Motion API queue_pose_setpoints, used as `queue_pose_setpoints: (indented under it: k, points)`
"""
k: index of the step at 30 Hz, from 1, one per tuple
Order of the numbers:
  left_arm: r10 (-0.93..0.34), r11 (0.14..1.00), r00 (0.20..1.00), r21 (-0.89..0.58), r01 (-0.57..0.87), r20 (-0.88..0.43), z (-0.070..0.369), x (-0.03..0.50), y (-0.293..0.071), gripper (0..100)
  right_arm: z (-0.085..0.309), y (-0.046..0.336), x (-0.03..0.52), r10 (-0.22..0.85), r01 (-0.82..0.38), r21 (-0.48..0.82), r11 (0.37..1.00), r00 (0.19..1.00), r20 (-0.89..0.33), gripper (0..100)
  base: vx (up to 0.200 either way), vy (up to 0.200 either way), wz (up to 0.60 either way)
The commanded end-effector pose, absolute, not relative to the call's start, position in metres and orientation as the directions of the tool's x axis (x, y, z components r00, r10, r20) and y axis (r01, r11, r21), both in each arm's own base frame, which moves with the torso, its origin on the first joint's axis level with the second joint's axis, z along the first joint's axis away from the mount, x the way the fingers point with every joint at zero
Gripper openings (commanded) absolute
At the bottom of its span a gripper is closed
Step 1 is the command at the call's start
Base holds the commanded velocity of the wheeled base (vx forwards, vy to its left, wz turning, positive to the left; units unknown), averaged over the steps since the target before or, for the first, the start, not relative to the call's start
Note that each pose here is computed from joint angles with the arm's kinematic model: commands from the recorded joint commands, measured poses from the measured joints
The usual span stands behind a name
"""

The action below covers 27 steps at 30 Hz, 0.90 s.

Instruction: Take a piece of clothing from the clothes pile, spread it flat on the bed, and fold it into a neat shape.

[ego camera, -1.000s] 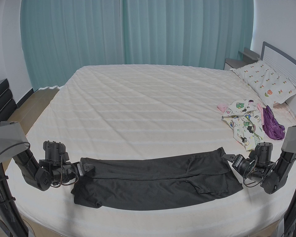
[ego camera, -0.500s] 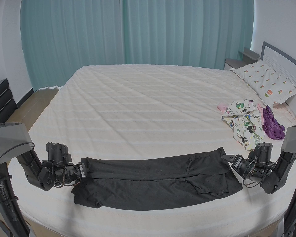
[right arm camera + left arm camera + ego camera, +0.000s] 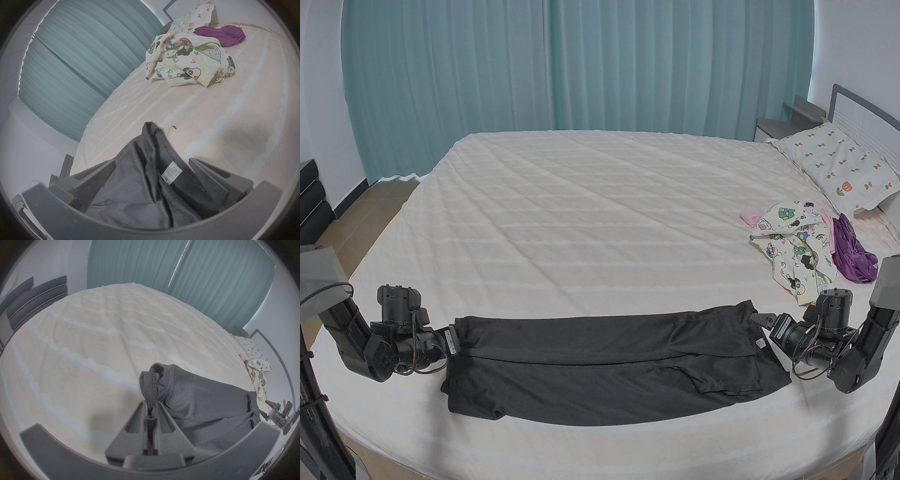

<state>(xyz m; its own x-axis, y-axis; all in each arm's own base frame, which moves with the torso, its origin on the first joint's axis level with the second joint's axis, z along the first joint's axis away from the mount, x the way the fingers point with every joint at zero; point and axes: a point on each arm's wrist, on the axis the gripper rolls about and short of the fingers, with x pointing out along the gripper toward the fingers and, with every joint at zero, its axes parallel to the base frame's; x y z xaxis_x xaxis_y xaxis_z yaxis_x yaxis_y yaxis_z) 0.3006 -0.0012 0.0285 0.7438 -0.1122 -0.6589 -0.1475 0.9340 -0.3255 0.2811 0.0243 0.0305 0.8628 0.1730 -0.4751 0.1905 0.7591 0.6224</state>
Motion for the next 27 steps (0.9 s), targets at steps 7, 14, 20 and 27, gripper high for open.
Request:
queue_pose_setpoints:
  k: [7, 14, 20, 27]
  points:
    - [-0.082, 0.908, 0.783, -0.370, -0.197, -0.617, 0.066, 0.287, 0.033, 0, 0.032, 0.024, 0.281, 0.174, 0.188, 0.624, 0.759, 0.865, -0.471, 100, 0.000, 0.000, 0.00]
    - [-0.050, 0.885, 0.793, -0.395, -0.247, -0.607, 0.081, 0.283, 0.058, 0, 0.032, 0.024, 0.281, 0.174, 0.186, 0.624, 0.759, 0.866, -0.469, 100, 0.000, 0.000, 0.00]
    - [-0.085, 0.881, 0.775, -0.410, -0.235, -0.626, 0.092, 0.270, 0.050, 0, 0.033, 0.024, 0.281, 0.174, 0.185, 0.625, 0.759, 0.867, -0.467, 100, 0.000, 0.000, 0.00]
    - [-0.150, 0.884, 0.746, -0.426, -0.192, -0.649, 0.105, 0.264, 0.011, 0, 0.033, 0.024, 0.281, 0.174, 0.184, 0.625, 0.759, 0.867, -0.466, 100, 0.000, -0.057, 0.00]
